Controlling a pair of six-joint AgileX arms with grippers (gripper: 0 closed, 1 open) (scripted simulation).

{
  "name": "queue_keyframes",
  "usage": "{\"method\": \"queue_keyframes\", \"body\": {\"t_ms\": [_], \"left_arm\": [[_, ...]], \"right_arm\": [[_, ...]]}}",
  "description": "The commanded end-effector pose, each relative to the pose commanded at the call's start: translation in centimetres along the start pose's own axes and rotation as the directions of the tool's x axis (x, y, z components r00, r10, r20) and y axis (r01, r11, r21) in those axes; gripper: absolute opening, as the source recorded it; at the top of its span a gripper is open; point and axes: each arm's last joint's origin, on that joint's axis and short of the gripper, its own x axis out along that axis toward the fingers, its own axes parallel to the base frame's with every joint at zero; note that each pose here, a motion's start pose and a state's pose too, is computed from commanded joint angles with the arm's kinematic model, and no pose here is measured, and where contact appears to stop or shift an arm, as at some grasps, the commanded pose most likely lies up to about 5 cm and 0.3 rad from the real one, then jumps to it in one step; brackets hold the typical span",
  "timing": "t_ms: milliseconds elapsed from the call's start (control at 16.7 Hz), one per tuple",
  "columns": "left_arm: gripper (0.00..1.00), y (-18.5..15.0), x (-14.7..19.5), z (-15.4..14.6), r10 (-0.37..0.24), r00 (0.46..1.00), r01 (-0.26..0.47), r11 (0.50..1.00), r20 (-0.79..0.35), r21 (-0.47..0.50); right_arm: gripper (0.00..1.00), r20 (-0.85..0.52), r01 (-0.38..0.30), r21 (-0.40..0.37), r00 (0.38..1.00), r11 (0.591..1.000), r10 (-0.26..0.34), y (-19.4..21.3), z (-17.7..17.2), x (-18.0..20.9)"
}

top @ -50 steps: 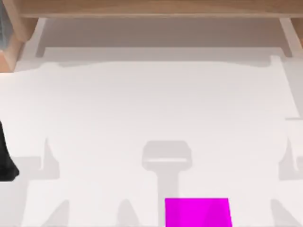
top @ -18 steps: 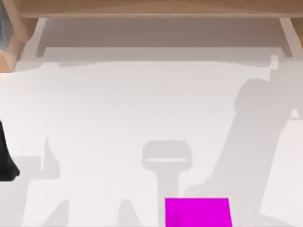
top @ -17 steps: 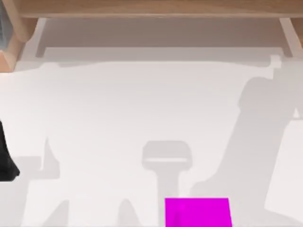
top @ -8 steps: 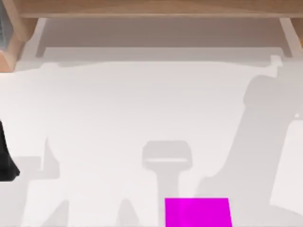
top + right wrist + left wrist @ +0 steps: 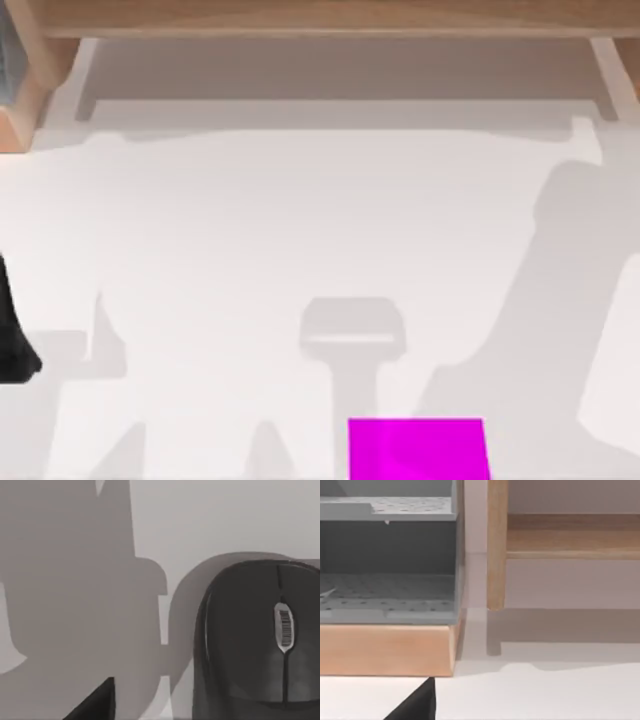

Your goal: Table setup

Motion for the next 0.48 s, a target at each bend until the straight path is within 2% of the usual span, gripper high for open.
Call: {"method": "queue_keyframes", "body": {"t_ms": [300,480], "left_arm": [[1.0,0.0,0.0,0.0,0.0,1.0,0.0,1.0,0.0,0.0],[1.0,0.0,0.0,0.0,0.0,1.0,0.0,1.0,0.0,0.0]], "right_arm": [[1.0,-0.002,-0.001,-0.001,1.0,1.0,0.001,0.04,0.03,0.56],[0.77,-0.002,-0.001,-0.001,1.0,1.0,0.001,0.04,0.03,0.56]]}}
